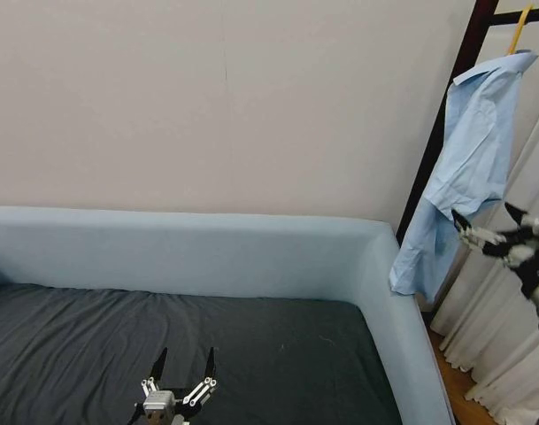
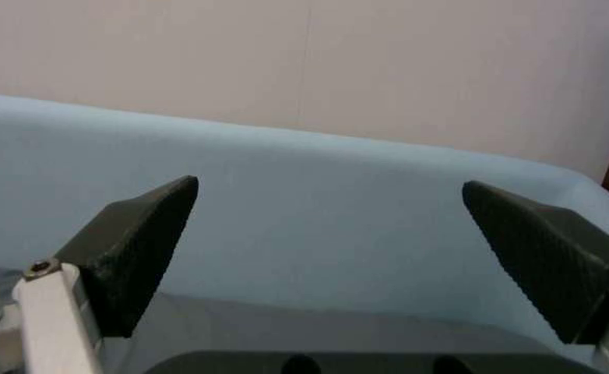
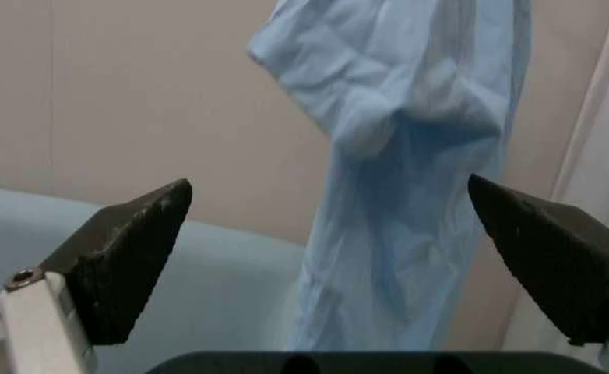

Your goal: Pick up the clothes from the sofa and hang them on the clothes hanger.

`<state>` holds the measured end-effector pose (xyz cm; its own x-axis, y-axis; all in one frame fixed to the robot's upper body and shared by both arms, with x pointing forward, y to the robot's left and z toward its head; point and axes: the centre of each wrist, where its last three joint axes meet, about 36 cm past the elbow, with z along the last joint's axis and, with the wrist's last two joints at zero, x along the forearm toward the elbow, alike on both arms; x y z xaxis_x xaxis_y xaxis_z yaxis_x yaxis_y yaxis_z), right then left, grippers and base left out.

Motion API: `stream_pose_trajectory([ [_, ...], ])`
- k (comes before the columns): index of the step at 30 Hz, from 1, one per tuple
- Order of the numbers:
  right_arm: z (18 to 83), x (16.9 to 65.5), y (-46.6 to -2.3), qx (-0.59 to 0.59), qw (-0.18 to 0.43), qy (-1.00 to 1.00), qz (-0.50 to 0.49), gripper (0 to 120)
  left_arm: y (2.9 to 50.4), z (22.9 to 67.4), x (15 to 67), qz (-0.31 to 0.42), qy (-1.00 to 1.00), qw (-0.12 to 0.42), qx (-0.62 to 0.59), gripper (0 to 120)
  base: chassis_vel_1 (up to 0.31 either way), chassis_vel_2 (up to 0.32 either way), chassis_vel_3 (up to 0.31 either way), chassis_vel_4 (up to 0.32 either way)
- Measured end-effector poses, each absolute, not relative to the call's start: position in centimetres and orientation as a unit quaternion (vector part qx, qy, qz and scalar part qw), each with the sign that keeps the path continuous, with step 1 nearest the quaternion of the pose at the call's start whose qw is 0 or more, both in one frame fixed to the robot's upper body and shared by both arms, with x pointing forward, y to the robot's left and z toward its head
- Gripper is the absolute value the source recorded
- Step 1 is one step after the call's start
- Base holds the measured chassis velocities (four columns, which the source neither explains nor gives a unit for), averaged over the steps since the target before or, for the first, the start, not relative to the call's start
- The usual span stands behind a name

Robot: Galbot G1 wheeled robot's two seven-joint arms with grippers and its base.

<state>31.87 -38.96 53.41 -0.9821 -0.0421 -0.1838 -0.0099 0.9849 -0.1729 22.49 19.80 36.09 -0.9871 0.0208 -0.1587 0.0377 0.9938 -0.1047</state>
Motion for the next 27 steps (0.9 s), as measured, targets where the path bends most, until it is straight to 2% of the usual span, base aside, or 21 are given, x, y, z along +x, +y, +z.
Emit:
stream_pose_trajectory([
  [3, 48.8, 28.0, -37.6, -0.001, 0.083, 0.993, -0.081, 100, 19.8, 36.1, 22.5, -0.054, 0.995, 0.079, 0.016, 100, 0.000, 0.000, 0.000, 0.000],
  [12, 41.0, 23.4, -33.7, -0.016, 0.053, 0.996, -0.063, 100, 19.8, 36.1, 22.5, -0.054, 0.995, 0.079, 0.015, 100, 0.000, 0.000, 0.000, 0.000],
  [19, 38.4, 21.9, -31.9, -0.031, 0.056, 0.996, -0.061, 100, 19.8, 36.1, 22.5, -0.054, 0.995, 0.079, 0.015, 100, 0.000, 0.000, 0.000, 0.000],
  [27, 38.7, 22.2, -31.8, -0.033, 0.061, 0.996, -0.059, 100, 19.8, 36.1, 22.5, -0.054, 0.995, 0.079, 0.015, 100, 0.000, 0.000, 0.000, 0.000],
])
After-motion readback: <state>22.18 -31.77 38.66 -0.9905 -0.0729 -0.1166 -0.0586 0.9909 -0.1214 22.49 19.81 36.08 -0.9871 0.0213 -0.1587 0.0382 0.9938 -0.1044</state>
